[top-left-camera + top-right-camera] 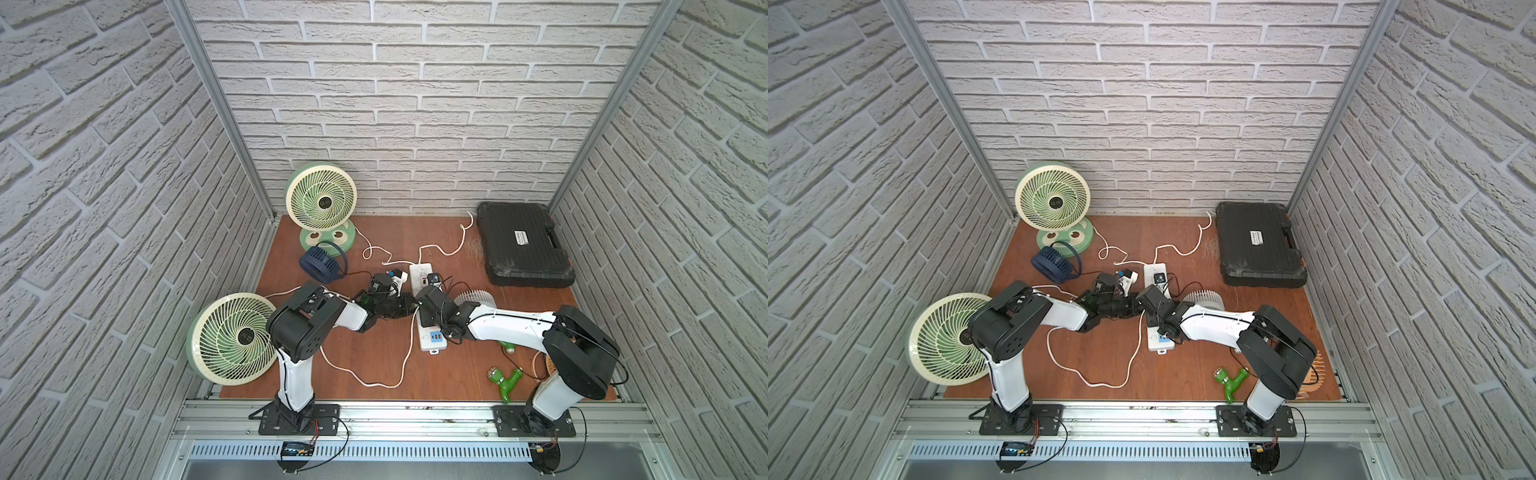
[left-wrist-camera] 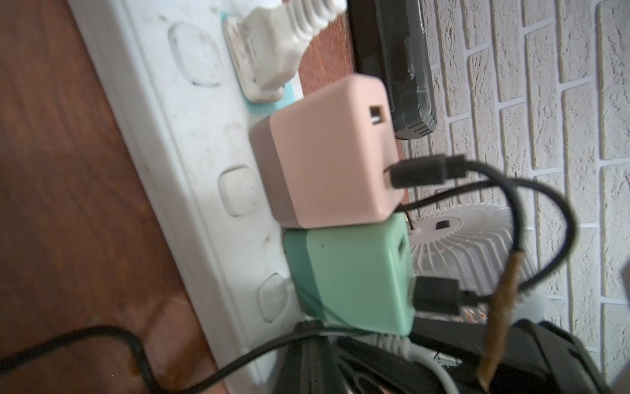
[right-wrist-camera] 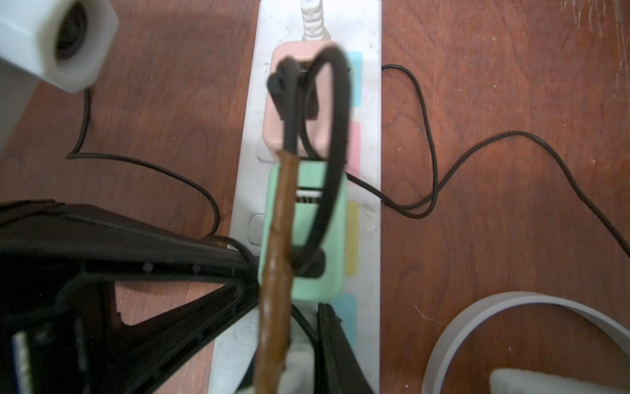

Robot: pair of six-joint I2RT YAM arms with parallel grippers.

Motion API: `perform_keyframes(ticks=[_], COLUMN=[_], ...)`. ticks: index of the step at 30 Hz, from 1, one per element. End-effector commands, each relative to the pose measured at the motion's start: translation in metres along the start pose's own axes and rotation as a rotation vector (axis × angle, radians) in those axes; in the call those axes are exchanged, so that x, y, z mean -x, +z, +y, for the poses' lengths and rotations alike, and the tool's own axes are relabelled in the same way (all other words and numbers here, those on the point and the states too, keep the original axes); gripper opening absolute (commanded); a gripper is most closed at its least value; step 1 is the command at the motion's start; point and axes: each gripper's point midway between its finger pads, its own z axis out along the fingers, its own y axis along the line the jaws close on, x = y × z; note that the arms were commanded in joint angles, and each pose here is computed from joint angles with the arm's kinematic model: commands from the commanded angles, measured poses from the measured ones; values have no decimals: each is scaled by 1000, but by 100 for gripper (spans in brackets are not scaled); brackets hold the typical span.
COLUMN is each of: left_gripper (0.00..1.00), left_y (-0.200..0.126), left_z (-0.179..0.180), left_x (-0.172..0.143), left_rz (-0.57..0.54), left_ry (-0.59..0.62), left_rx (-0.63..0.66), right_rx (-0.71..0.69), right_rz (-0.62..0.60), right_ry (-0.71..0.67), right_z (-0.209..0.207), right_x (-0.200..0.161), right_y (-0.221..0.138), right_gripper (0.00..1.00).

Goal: Unplug the desk fan from the power strip
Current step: Remove the plug from the socket.

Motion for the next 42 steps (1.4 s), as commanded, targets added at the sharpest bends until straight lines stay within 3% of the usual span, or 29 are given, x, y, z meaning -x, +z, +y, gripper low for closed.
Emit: perform_keyframes(ticks=[1, 4, 7, 10, 13, 17, 22, 24, 28, 34, 39, 42], left_gripper=[0, 0, 0, 0, 0, 0, 0, 0, 0, 0, 0, 0], left_y=[2, 2, 3, 4, 3, -1, 0, 2, 1, -1, -1, 0], left_z=[29, 30, 31, 31, 33, 33, 36, 37, 40, 40, 39, 40], left_x=[-12, -12, -12, -13, -16, -16, -17, -17, -19, -18, -17, -18], left_rz=[24, 25, 27, 33, 55, 66, 74, 77, 85, 81, 79, 79], left_ry=[-44, -45, -48, -40, -16, 24, 25, 25, 29, 36, 38, 39], left_rx=[78, 79, 82, 94, 132, 181, 192, 194, 213, 224, 222, 223], right_rx=[-35, -54, 67, 95, 90, -24, 154, 129, -52, 138, -23, -15], right_rz=[-94, -84, -70, -55, -27, -52, -58, -51, -73, -59, -77, -69], right_ry=[-25, -28, 82, 84, 47, 2, 60, 21, -51, 85, -20, 9], right_z=[8, 6, 8, 13, 17, 0, 26, 31, 11, 22, 12, 6], right_x=[30, 28, 25, 24, 21, 27, 31, 30, 32, 30, 31, 27], right_y=[-17, -15, -8, -7, -4, -11, -12, -12, -15, -8, -16, -14], right_gripper=[4, 4, 4, 4, 4, 4, 3, 4, 4, 4, 4, 4])
